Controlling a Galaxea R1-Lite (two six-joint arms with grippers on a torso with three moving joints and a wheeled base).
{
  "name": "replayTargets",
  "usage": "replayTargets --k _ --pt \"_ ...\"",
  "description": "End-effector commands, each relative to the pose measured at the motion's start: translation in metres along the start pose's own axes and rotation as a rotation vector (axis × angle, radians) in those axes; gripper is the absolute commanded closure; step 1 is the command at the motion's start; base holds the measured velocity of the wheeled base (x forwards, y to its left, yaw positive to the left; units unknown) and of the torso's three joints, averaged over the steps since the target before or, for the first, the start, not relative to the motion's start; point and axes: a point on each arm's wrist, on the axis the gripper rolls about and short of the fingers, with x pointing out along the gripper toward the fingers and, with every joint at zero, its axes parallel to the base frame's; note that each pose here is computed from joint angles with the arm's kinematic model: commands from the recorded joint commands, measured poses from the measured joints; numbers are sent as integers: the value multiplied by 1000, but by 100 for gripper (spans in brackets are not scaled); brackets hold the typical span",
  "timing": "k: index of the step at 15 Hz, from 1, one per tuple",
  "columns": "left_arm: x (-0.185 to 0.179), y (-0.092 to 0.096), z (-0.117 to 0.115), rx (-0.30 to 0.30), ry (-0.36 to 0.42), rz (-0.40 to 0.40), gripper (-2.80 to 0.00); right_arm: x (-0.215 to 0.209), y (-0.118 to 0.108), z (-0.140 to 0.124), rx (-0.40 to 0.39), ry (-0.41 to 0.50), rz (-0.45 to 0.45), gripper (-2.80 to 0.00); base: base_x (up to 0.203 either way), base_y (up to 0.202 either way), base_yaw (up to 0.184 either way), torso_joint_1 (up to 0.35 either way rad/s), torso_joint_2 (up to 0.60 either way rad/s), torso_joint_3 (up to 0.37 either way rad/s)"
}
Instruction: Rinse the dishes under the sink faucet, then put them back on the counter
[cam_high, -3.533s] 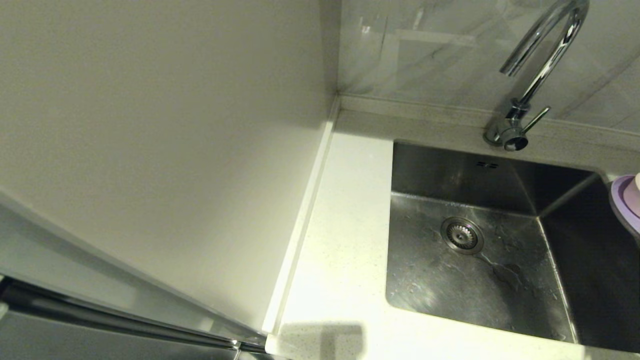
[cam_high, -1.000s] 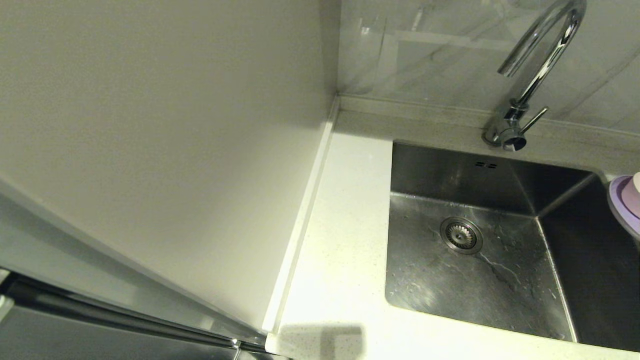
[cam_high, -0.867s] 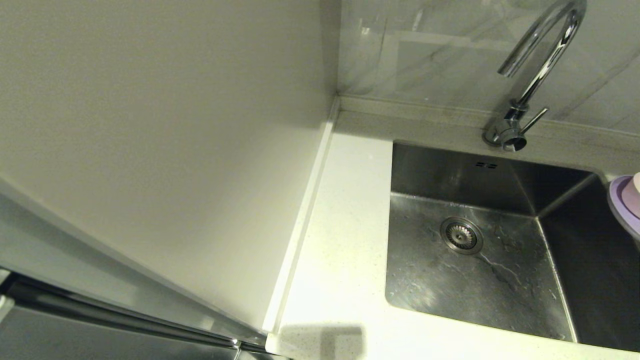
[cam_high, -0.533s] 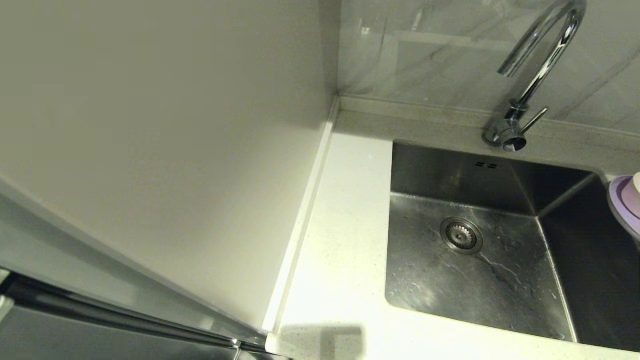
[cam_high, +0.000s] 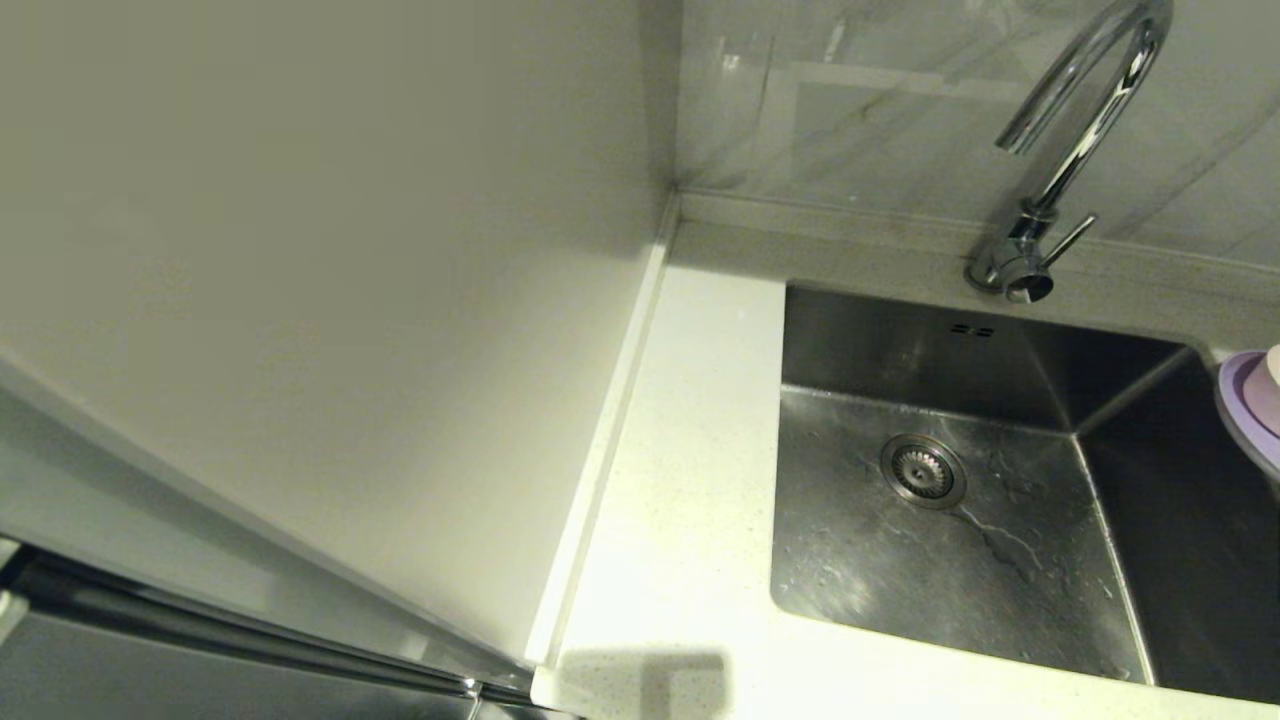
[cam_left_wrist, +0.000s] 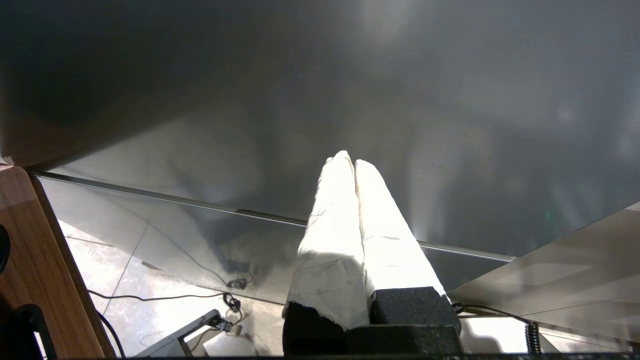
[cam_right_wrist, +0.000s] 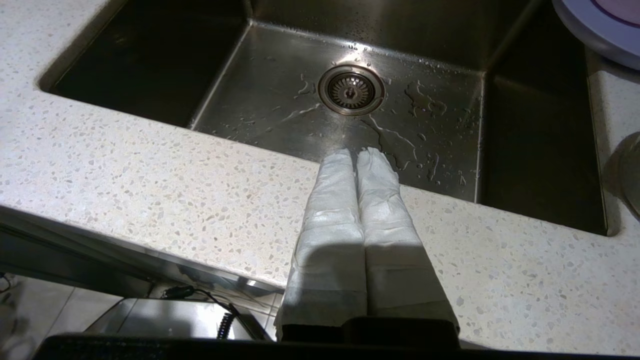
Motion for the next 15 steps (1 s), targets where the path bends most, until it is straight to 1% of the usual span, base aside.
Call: replayTargets --k 1,15 --pt "0 0 -1 0 3 0 0 0 0 0 -1 2 0 0 0 0 0 0 0 0" --pt "0 0 -1 0 3 0 0 0 0 0 2 2 -1 0 0 0 0 0 0 0"
